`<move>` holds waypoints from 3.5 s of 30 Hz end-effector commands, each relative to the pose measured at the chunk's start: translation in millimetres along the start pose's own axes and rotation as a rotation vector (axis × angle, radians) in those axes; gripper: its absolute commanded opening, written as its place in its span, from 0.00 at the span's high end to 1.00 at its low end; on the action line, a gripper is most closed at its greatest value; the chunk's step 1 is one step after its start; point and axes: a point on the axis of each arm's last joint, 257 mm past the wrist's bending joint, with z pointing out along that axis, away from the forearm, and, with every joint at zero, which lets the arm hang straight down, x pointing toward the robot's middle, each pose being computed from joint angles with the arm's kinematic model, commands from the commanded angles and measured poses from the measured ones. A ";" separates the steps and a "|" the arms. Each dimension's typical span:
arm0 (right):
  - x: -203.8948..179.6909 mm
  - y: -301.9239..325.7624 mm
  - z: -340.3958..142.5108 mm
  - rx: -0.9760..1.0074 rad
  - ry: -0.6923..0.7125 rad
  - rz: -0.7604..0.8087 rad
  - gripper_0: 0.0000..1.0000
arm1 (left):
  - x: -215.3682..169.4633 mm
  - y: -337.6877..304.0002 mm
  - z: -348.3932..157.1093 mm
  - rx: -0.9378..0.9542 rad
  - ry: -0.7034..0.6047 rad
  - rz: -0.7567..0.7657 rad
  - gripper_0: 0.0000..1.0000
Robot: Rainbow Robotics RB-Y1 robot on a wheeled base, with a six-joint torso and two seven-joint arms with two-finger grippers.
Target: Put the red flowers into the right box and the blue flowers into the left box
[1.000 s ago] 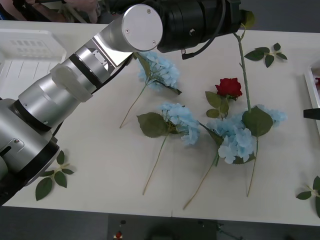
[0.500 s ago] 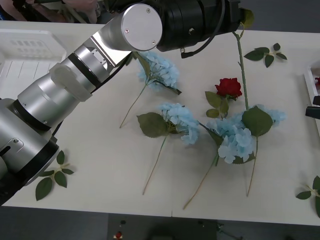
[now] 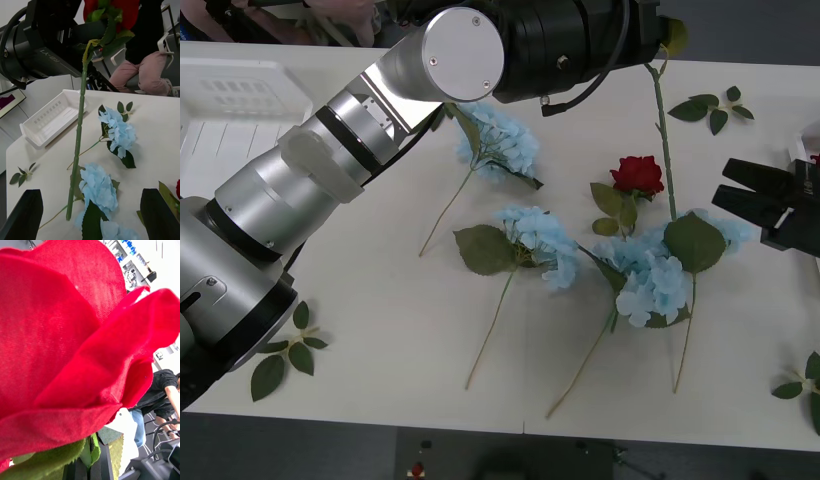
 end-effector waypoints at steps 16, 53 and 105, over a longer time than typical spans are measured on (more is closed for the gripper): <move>-18.2 39.5 126.3 -0.073 -0.109 -0.100 0.25 | -24.2 -18.1 -5.8 0.025 -0.034 0.084 1.00; -22.0 13.7 145.2 -0.032 -0.104 -0.077 1.00 | -24.2 -18.1 -5.8 0.025 -0.034 0.084 0.00; 64.6 -317.3 -321.5 1.250 0.752 -0.053 0.32 | 147.6 292.1 -125.3 -0.533 0.602 0.670 1.00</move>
